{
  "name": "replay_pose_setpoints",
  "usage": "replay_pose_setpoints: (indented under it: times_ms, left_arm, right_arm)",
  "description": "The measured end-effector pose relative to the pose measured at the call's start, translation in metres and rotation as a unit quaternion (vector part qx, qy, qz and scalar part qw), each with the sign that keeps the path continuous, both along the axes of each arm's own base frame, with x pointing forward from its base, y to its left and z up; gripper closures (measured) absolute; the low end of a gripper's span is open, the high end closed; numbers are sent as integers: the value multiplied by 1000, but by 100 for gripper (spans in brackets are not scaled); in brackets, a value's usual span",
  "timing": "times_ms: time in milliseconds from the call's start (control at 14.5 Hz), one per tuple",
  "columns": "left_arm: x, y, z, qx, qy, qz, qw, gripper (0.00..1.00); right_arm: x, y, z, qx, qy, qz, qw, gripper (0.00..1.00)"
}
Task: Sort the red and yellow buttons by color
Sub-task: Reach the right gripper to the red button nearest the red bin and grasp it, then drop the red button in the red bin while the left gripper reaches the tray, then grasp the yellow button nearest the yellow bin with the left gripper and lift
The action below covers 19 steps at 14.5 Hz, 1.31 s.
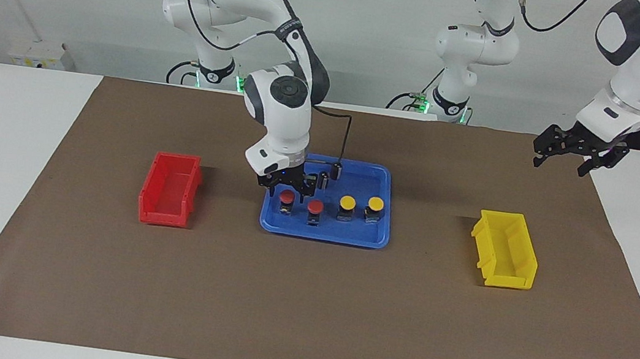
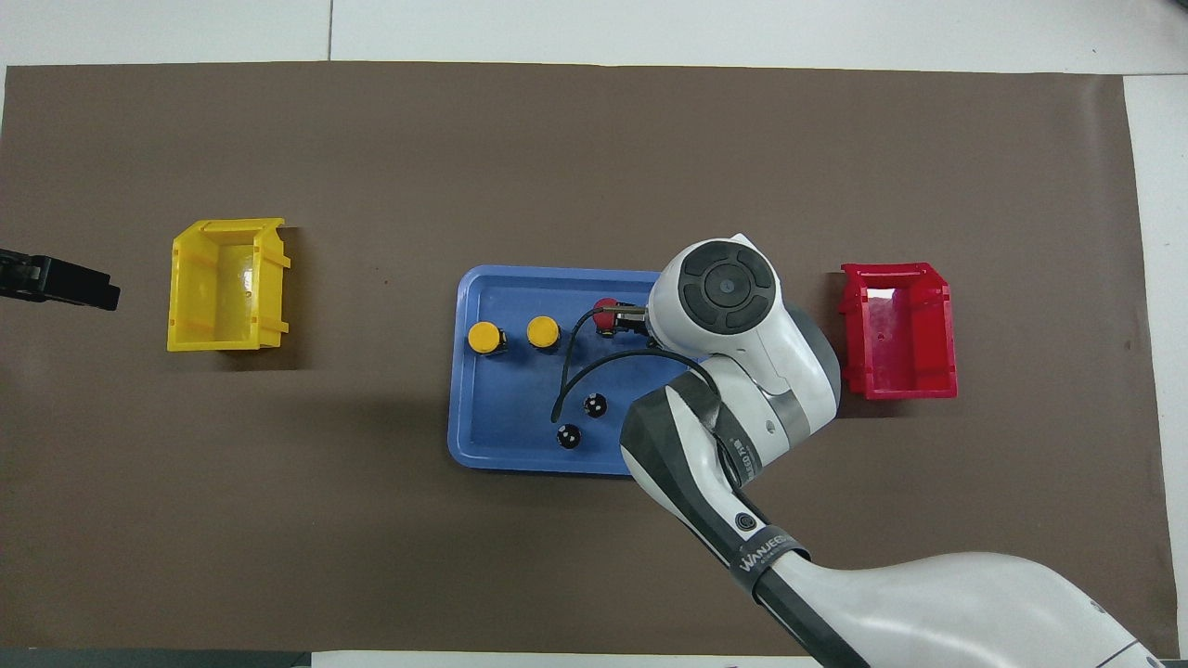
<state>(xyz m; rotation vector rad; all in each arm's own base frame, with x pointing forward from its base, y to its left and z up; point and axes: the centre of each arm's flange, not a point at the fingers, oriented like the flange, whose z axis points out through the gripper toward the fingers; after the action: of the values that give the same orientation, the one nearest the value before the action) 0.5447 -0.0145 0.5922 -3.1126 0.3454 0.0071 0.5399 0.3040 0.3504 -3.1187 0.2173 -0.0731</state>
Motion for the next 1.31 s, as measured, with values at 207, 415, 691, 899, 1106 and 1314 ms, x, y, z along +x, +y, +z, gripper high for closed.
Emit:
replay_pose_setpoints:
  times_ms: [207, 415, 691, 899, 1106, 1314]
  left_arm:
    - [2, 1, -1, 0, -9, 1, 1000, 0]
    - [3, 3, -8, -1, -20, 2, 1000, 0]
    - [4, 1, -27, -1, -28, 5, 1000, 0]
    - [7, -54, -63, -9, -52, 54, 997, 2]
    - [-7, -187, -121, -21, -48, 86, 995, 2]
    - [-28, -278, -178, -29, -45, 103, 993, 4]
  right_arm:
    - [0, 0, 1, 1, -2, 0, 1000, 59]
    - [11, -4, 24, -4, 3, -8, 1000, 59]
    - [52, -84, 139, -14, 25, -20, 999, 59]
    - [48, -204, 191, 2, 37, 14, 999, 59]
    - [23, -262, 162, 4, 41, 41, 998, 59]
    - [4, -284, 107, -1, 8, 76, 997, 59]
